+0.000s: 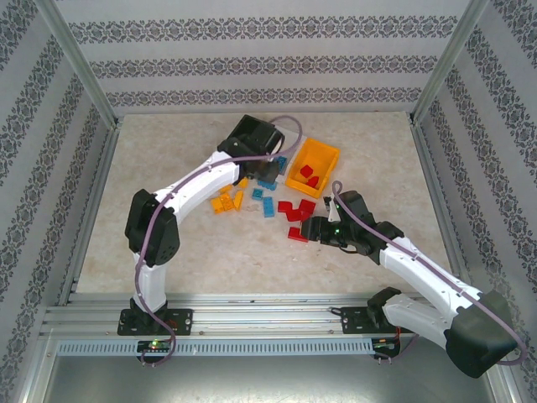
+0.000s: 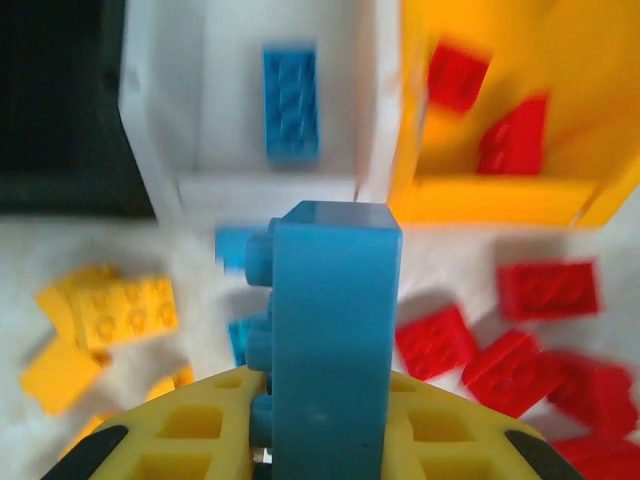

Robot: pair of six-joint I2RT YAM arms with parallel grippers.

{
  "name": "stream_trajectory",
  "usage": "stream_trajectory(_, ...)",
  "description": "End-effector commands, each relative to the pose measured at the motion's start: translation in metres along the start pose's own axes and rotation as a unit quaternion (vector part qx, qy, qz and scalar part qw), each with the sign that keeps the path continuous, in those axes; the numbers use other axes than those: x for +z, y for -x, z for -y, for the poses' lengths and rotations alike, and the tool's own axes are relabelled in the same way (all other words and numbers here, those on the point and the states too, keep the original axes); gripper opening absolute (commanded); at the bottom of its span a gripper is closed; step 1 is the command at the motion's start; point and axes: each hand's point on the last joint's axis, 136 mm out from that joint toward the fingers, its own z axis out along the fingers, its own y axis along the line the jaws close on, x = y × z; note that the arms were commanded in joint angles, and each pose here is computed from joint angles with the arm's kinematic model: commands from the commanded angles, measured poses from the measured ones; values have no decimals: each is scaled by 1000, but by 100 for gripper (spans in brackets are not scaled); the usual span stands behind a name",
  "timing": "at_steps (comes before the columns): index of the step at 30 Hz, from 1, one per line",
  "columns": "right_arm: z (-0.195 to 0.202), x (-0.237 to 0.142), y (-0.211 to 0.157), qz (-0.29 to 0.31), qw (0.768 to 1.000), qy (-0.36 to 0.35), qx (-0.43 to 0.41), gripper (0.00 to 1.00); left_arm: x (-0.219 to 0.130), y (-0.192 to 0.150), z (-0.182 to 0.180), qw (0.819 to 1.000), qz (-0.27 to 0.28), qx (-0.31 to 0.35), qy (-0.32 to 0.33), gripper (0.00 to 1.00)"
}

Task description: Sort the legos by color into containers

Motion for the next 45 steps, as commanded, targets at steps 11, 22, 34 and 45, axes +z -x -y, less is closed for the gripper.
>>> stream_trajectory(11, -6, 0, 19, 17, 1000, -4, -11, 56, 82, 49, -20, 997, -8, 45, 67, 19)
stream_trajectory(22, 1, 8, 18, 10, 1000, -9, -5, 56, 116, 43, -29, 997, -23, 29, 64, 26)
stream_trajectory(34, -4, 3, 21, 13, 1000, -6, -4, 56, 97, 49, -28, 998, -18, 23, 55, 42)
stream_trajectory(45, 33, 4, -9, -80, 988, -129, 0, 71, 6, 28, -31, 999, -29, -22, 39, 50)
